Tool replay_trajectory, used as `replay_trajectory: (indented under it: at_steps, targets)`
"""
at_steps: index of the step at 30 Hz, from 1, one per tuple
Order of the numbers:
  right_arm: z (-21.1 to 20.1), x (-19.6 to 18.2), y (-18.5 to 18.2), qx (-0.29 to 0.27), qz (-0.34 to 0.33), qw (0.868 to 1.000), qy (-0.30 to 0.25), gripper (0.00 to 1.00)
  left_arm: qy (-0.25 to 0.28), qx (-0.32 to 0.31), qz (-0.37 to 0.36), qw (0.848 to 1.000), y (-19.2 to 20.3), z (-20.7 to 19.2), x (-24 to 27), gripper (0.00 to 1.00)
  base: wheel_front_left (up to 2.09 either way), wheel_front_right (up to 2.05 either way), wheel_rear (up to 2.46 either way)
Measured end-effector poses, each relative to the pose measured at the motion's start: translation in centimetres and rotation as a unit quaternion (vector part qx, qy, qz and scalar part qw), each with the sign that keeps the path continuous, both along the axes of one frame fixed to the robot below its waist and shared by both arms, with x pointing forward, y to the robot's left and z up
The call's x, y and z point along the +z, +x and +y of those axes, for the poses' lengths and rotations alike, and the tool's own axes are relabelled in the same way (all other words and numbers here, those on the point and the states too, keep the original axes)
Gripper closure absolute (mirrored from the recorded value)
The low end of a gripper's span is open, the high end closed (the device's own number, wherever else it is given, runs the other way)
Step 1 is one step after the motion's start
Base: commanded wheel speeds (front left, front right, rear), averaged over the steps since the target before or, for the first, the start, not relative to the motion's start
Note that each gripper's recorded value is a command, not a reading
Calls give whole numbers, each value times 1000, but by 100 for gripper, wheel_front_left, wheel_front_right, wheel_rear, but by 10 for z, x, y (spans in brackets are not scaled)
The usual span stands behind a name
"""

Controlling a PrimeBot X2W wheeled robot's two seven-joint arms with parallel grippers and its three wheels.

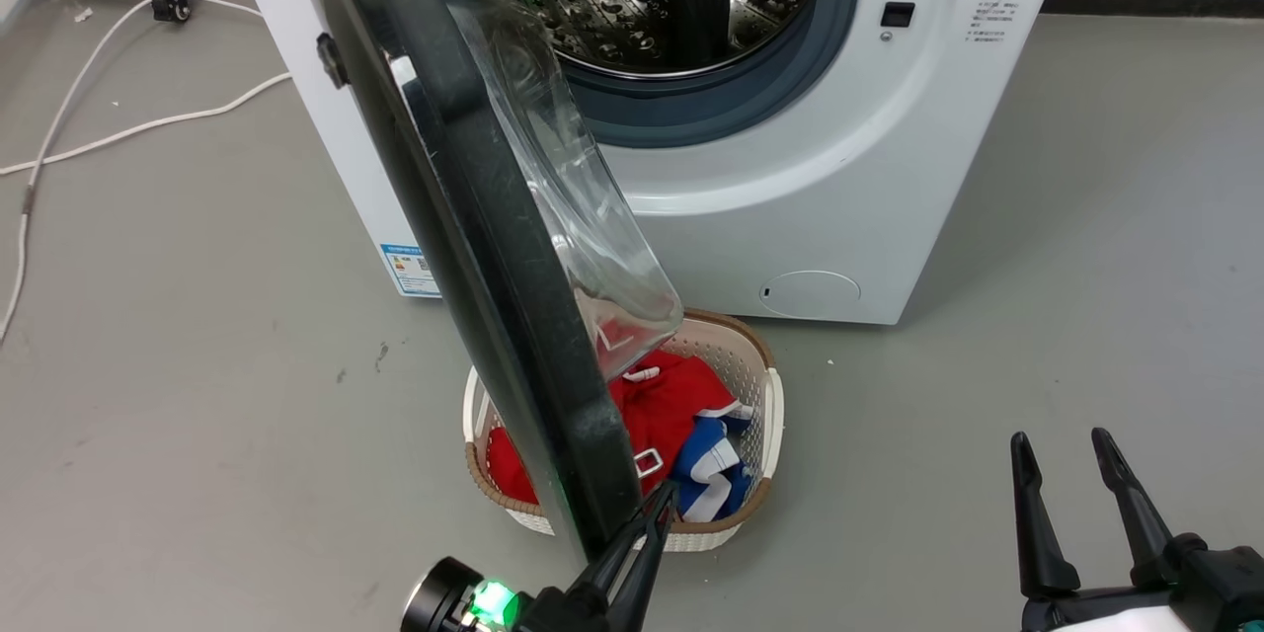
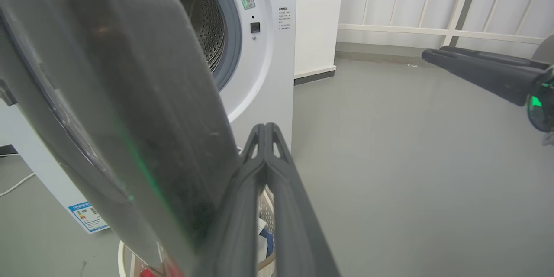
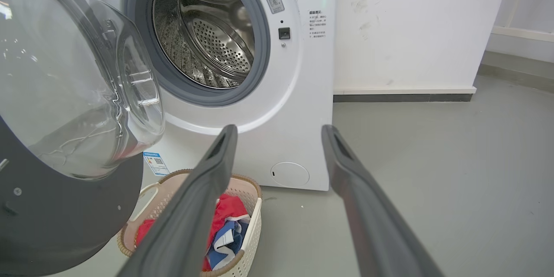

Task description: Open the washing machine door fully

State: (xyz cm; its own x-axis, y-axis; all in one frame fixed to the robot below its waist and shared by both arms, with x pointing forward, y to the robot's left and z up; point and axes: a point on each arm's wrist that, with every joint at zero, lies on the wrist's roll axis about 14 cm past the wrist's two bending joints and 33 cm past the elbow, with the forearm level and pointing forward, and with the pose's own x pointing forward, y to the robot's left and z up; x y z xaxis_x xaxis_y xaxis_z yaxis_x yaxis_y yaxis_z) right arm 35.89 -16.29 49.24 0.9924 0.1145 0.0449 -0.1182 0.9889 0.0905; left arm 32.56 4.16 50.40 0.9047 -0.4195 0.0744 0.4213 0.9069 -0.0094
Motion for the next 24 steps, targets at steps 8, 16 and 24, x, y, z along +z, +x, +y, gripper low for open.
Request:
replay_trajectory:
  at_steps: [8,16,24]
  targets:
    - [12,-3,0,19,5,1000,2,0,-2,53,5,999,-5,27,-2,100,0,0,0]
    - [23,-10,3,37,15,999,1,0,12,151,9,988,-9,82,-5,100,0,0,0]
    - [35,-16,9,56,23,998,-1,0,28,244,3,969,-13,140,-1,100,0,0,0]
